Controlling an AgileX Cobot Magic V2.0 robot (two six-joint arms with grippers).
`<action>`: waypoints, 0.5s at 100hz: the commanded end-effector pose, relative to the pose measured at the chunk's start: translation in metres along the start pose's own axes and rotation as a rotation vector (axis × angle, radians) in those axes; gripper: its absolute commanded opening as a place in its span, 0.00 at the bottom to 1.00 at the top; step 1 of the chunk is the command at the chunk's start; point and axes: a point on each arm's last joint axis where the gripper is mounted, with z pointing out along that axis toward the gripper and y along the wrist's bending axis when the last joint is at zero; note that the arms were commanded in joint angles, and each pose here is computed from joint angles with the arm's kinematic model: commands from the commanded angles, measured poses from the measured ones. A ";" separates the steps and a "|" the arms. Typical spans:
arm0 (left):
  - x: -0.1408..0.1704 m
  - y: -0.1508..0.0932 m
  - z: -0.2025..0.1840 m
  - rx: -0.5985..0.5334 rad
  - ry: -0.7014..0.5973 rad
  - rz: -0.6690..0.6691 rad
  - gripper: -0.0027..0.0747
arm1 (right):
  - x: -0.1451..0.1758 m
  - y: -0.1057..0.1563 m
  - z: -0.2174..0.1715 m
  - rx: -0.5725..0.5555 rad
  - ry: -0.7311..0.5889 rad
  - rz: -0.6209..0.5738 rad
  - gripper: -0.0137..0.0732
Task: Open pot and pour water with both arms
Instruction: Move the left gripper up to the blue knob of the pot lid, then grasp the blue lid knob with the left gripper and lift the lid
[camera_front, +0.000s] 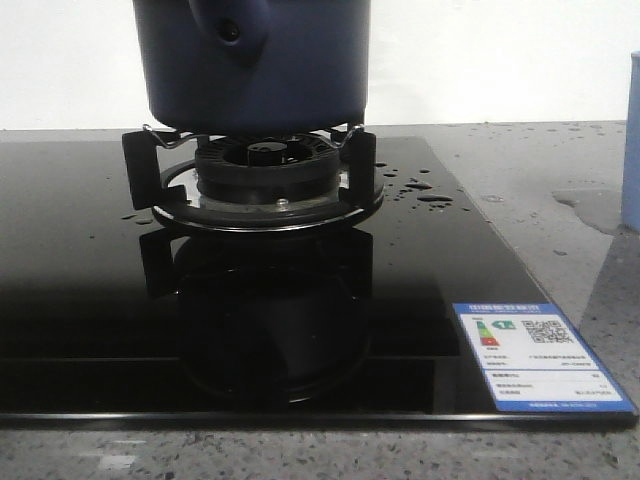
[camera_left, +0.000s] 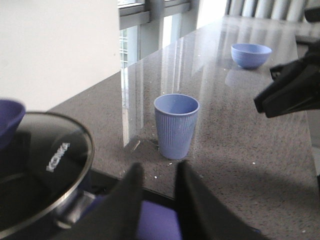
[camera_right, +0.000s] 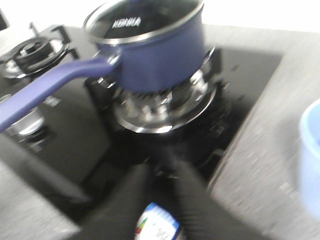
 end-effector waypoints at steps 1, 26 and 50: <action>-0.022 0.007 0.008 -0.003 -0.083 0.032 0.63 | -0.018 -0.002 -0.002 0.035 -0.109 -0.011 0.63; -0.038 0.040 0.029 -0.042 -0.085 0.045 0.70 | -0.020 -0.004 -0.003 0.048 -0.125 -0.009 0.90; -0.059 0.071 0.048 -0.035 -0.112 0.101 0.70 | -0.019 -0.003 -0.003 0.044 -0.125 -0.009 0.90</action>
